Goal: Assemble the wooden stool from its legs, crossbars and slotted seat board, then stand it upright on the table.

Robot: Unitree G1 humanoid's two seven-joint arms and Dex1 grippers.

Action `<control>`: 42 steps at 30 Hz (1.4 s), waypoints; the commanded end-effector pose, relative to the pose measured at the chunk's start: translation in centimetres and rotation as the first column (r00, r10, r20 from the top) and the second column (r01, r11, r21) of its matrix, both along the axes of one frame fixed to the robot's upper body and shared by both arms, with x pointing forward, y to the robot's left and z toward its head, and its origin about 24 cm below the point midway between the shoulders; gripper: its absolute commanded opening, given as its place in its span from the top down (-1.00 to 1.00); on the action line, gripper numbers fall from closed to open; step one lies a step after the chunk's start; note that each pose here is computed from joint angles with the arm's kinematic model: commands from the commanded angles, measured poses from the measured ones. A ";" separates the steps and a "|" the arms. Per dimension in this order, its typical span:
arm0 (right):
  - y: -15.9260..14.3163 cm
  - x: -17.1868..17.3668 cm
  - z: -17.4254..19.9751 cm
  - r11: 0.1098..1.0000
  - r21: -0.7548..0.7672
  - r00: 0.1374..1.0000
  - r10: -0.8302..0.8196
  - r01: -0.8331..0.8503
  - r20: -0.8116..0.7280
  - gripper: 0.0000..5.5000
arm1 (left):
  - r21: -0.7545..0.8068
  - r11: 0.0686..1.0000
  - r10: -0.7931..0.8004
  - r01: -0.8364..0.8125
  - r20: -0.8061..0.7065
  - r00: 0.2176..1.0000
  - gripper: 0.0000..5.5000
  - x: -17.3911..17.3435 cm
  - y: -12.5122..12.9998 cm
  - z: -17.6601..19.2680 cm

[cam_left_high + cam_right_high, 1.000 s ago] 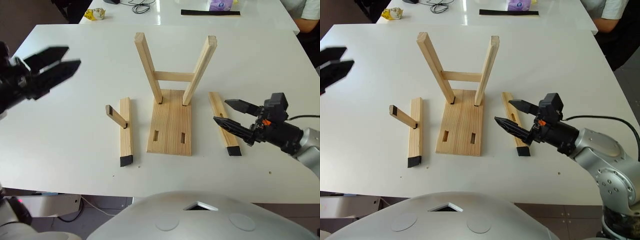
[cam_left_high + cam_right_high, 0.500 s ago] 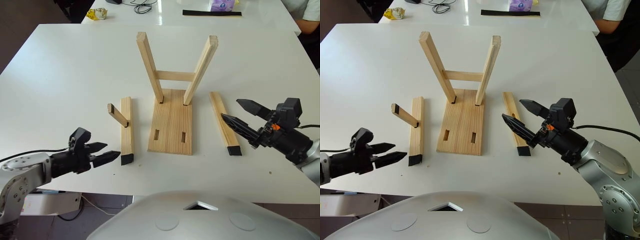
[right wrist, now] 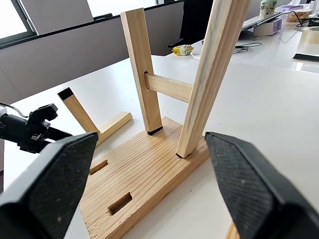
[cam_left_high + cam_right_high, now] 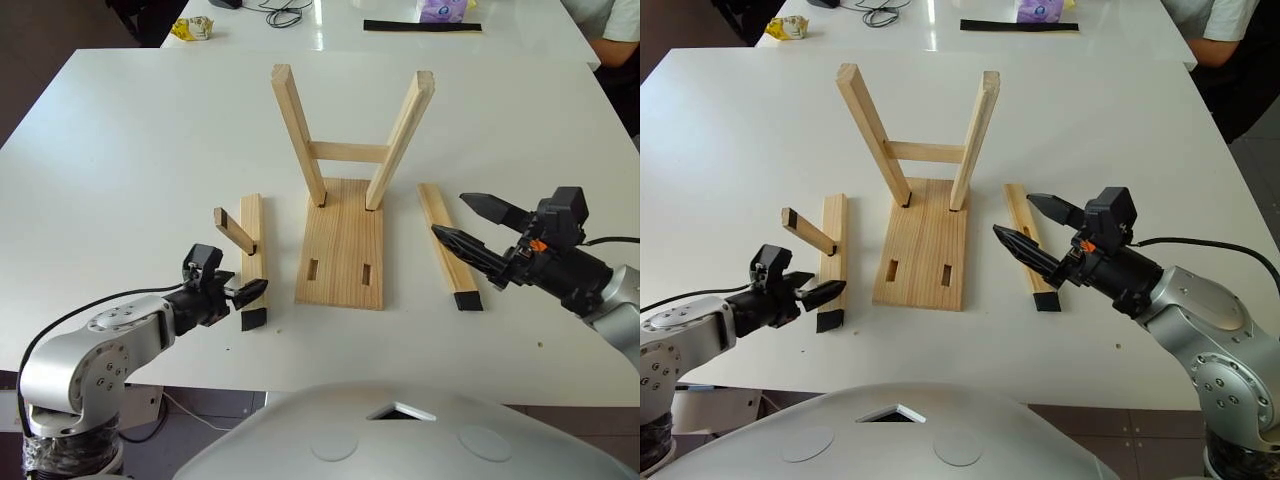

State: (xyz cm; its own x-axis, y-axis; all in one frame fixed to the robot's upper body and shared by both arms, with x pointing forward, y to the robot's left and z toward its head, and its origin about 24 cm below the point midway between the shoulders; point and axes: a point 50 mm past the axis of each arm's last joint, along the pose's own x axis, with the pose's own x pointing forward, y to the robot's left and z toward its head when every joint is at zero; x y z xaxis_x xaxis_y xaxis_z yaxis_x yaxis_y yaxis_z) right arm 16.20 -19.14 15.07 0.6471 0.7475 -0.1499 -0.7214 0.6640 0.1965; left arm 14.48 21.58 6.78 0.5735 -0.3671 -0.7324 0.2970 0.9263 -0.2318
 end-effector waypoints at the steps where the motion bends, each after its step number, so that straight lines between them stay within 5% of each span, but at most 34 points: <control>1: 0.1 0.3 0.1 1.000 -0.019 1.000 0.018 -0.017 0.011 -0.45 | 0.049 0.999 -0.015 0.020 -0.096 0.995 -0.45 -1.3 0.2 -2.0; 19: 0.0 0.4 -0.1 0.999 -0.029 1.000 -0.015 0.016 0.023 -0.45 | 0.187 0.978 0.105 -0.097 -0.031 0.994 -0.45 2.2 4.7 -1.5; 32: -0.3 1.5 0.3 0.999 -0.053 0.999 -0.003 0.005 0.038 -0.45 | 0.119 0.989 0.089 -0.084 -0.033 0.996 0.24 2.6 4.2 -2.7; 42: -0.5 1.9 0.3 0.999 -0.051 0.999 -0.006 0.008 0.044 -0.45 | 0.061 0.987 0.140 -0.146 0.091 0.986 0.25 4.8 4.2 -1.4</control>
